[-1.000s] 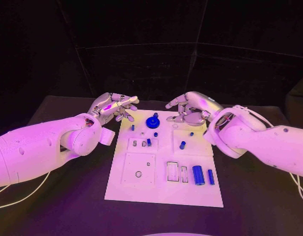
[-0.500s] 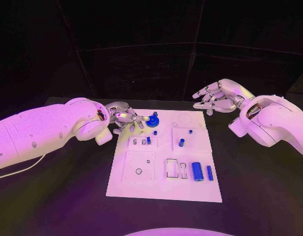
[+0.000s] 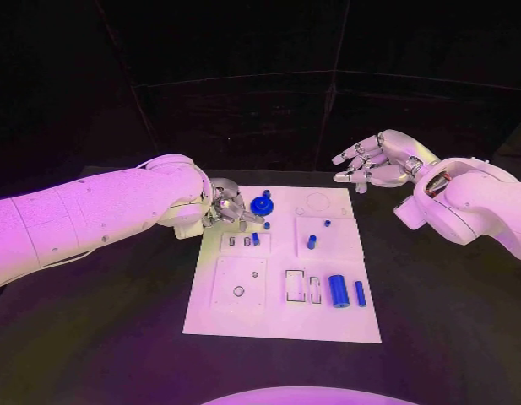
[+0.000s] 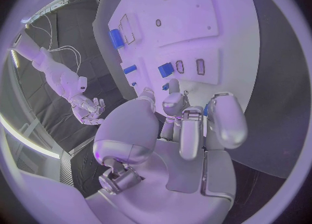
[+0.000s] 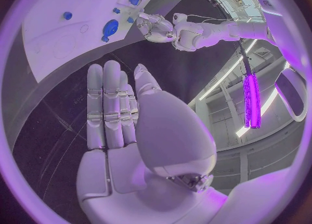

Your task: Assemble the parts on the task board

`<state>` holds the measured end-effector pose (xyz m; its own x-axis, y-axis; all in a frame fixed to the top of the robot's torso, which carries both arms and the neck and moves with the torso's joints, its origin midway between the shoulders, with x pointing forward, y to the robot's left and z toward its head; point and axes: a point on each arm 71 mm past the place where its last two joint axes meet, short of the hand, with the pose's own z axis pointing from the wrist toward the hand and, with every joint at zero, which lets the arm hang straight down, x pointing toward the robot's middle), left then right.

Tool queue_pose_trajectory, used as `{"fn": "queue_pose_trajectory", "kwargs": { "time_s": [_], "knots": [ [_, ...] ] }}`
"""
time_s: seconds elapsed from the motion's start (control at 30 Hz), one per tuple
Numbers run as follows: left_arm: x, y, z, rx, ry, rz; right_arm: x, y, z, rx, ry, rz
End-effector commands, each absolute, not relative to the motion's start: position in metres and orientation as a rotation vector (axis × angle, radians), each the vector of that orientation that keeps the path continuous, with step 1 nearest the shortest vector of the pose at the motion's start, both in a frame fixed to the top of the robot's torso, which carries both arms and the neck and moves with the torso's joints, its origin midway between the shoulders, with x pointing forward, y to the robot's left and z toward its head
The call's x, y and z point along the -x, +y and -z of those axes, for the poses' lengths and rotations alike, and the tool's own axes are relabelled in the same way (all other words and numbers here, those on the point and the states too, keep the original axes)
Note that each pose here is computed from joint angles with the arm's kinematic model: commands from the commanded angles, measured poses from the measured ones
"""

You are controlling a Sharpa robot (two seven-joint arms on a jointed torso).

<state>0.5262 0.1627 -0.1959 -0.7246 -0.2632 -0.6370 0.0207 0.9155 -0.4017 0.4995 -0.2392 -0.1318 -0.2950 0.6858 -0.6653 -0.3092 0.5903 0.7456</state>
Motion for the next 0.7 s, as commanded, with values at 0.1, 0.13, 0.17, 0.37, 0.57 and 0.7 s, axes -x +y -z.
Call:
{"fn": "queue_pose_trajectory", "kwargs": {
  "time_s": [0.1, 0.13, 0.17, 0.37, 0.57, 0.7],
  "knots": [
    [-0.529, 0.158, 0.197, 0.076, 2.369, 0.385, -0.500, -0.240, 0.131, -0.320, 1.606, -1.020],
    [-0.529, 0.155, 0.197, 0.068, 2.371, 0.381, -0.500, -0.240, 0.132, -0.320, 1.606, -1.018],
    [-0.530, 0.153, 0.197, 0.064, 2.372, 0.380, -0.501, -0.240, 0.132, -0.320, 1.608, -1.016],
    [-0.531, 0.145, 0.198, 0.038, 2.386, 0.374, -0.502, -0.240, 0.132, -0.319, 1.614, -1.011],
    [-0.531, 0.141, 0.199, 0.009, 2.398, 0.359, -0.503, -0.240, 0.133, -0.317, 1.617, -1.008],
    [-0.531, 0.140, 0.200, -0.004, 2.404, 0.352, -0.503, -0.239, 0.133, -0.316, 1.618, -1.008]
  ]
}}
